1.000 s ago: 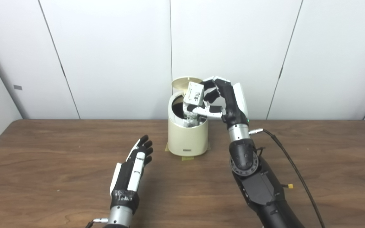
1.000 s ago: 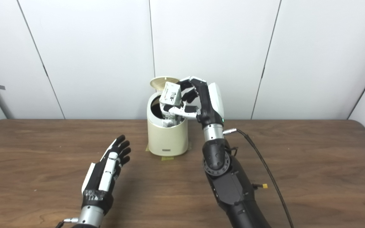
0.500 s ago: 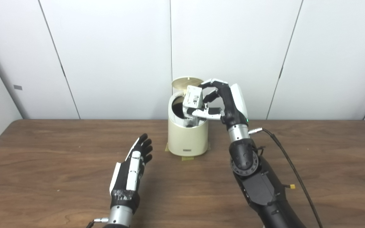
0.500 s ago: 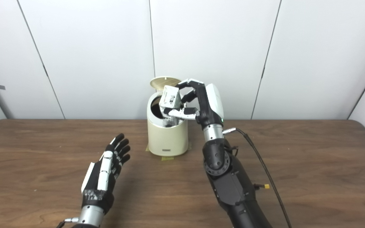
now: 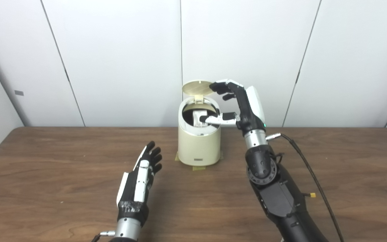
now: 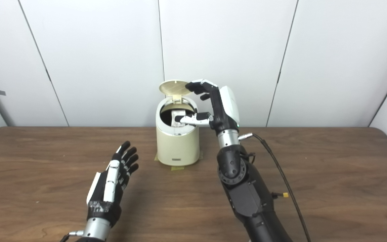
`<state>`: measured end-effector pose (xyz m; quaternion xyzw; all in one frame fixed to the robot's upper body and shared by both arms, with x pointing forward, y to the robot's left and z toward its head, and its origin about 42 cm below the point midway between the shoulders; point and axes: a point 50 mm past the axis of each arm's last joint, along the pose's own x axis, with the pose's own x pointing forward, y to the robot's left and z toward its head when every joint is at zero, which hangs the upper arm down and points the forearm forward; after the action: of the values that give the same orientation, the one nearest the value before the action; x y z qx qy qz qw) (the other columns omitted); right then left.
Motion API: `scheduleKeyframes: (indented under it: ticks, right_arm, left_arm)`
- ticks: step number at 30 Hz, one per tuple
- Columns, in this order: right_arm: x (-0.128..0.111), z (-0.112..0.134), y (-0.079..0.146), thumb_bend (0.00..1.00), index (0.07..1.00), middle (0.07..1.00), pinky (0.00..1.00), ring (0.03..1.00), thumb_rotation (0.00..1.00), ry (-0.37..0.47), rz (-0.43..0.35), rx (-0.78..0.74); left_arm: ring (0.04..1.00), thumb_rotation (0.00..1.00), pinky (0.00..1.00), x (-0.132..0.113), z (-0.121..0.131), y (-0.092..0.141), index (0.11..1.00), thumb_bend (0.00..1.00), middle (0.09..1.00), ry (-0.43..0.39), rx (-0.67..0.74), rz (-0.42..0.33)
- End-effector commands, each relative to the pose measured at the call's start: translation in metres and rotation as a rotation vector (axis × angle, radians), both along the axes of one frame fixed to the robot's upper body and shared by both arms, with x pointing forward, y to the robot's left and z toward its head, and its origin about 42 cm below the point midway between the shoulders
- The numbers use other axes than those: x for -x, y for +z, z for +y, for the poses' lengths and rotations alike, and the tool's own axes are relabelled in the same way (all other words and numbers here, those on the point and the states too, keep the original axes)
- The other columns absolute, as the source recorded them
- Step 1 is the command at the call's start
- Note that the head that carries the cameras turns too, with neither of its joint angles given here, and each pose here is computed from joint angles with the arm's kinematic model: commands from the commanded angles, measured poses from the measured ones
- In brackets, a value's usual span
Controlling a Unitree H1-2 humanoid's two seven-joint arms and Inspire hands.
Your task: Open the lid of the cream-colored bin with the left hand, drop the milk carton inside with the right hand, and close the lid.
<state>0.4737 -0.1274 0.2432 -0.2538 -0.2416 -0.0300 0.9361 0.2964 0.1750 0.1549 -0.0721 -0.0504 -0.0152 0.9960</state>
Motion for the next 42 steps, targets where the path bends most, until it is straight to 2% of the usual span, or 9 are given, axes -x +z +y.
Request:
scheduleKeyframes:
  ticks: [1, 12, 14, 16, 21, 29, 35, 39, 42]
  right_arm:
    - [-0.005, 0.007, 0.038, 0.92, 0.616, 0.662, 0.6, 0.676, 0.01, 0.029, -0.097, -0.02]
    - [-0.003, 0.007, 0.038, 0.88, 0.6, 0.629, 0.56, 0.624, 0.0, 0.034, -0.106, -0.064]
    - [-0.001, 0.007, 0.039, 0.6, 0.533, 0.523, 0.45, 0.463, 0.0, 0.026, -0.123, -0.088]
    - [0.001, 0.005, 0.04, 0.53, 0.52, 0.502, 0.39, 0.43, 0.0, -0.003, -0.143, -0.105]
    - [0.006, -0.002, 0.042, 0.5, 0.498, 0.501, 0.35, 0.423, 0.0, -0.081, -0.152, -0.122]
    - [0.019, -0.026, 0.042, 0.5, 0.49, 0.495, 0.38, 0.435, 0.0, -0.062, -0.132, -0.113]
    - [0.036, -0.043, 0.035, 0.5, 0.497, 0.489, 0.37, 0.45, 0.0, -0.054, -0.019, -0.205]
    - [0.061, -0.057, 0.025, 0.51, 0.508, 0.508, 0.43, 0.439, 0.0, 0.041, 0.186, -0.327]
    - [0.079, -0.067, 0.017, 0.5, 0.499, 0.66, 0.52, 0.612, 0.14, 0.122, 0.293, -0.401]
  left_arm:
    - [0.925, 0.94, 0.92, -0.009, -0.007, 0.018, 0.952, 0.47, 0.926, -0.012, 0.022, -0.08]
    - [0.935, 0.96, 0.93, -0.008, -0.006, 0.019, 0.962, 0.45, 0.937, -0.016, 0.018, -0.089]
    - [0.936, 0.96, 0.93, -0.009, -0.006, 0.018, 0.962, 0.45, 0.937, -0.015, 0.016, -0.089]
    - [0.934, 0.96, 0.94, -0.009, -0.004, 0.018, 0.961, 0.45, 0.936, -0.012, 0.012, -0.089]
    - [0.933, 0.95, 0.94, -0.011, 0.0, 0.018, 0.96, 0.45, 0.935, -0.001, 0.017, -0.08]
    - [0.93, 0.87, 0.91, -0.031, 0.009, 0.033, 0.957, 0.44, 0.934, 0.029, 0.027, -0.068]
    - [0.948, 0.88, 0.95, -0.064, 0.025, 0.063, 0.967, 0.44, 0.947, 0.004, -0.077, -0.113]
    - [0.947, 0.89, 0.95, -0.089, 0.035, 0.086, 0.951, 0.45, 0.936, -0.016, -0.169, -0.143]
    - [0.945, 0.87, 0.94, -0.103, 0.039, 0.099, 0.935, 0.45, 0.934, -0.028, -0.204, -0.158]
